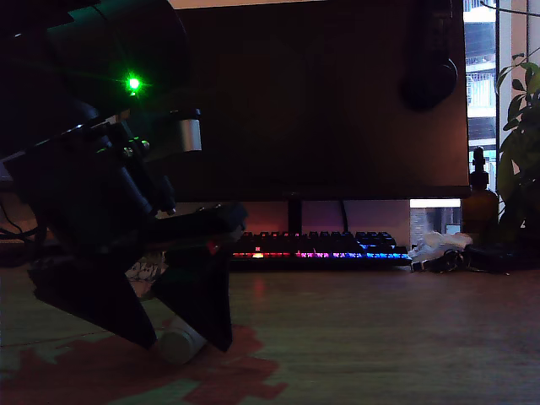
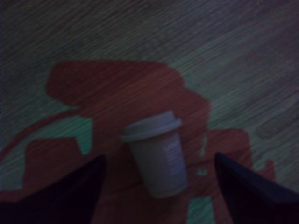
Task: Pick up the coffee capsules on the table and drop them inside the coffee cup
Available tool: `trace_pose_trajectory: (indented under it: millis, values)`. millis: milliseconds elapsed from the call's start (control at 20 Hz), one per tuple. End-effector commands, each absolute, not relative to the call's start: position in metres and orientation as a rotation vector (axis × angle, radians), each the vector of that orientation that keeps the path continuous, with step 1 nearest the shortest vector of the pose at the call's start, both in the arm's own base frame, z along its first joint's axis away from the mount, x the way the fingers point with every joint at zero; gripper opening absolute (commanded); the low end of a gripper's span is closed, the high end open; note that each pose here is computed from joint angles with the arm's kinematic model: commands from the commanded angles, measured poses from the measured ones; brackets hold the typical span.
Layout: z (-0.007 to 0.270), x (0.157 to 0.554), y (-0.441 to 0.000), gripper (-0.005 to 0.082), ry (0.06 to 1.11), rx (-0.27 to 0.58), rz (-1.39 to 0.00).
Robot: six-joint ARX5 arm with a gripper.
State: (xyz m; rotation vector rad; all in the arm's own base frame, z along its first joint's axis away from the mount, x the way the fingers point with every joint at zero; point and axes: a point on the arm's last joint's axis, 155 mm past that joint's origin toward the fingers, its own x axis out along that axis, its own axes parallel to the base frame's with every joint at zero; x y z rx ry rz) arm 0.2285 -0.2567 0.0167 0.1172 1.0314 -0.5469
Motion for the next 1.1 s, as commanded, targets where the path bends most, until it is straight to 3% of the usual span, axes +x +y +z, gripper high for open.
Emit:
trace_pose_trajectory:
  millis: [0,100,200,700,1050]
  values:
    - [0.015,0.227,-0.259,0.0551,1.042,0.121,-0.552]
    - [0.016,0.227,-0.26,0.0408,1.043,0.119,-0.556]
    - [0.017,0.226,-0.261,0.0321,1.046,0.114,-0.565]
    - [0.027,0.232,-0.27,0.0142,1.019,0.101,-0.585]
    - [0.036,0.235,-0.273,0.0127,0.988,0.113,-0.607]
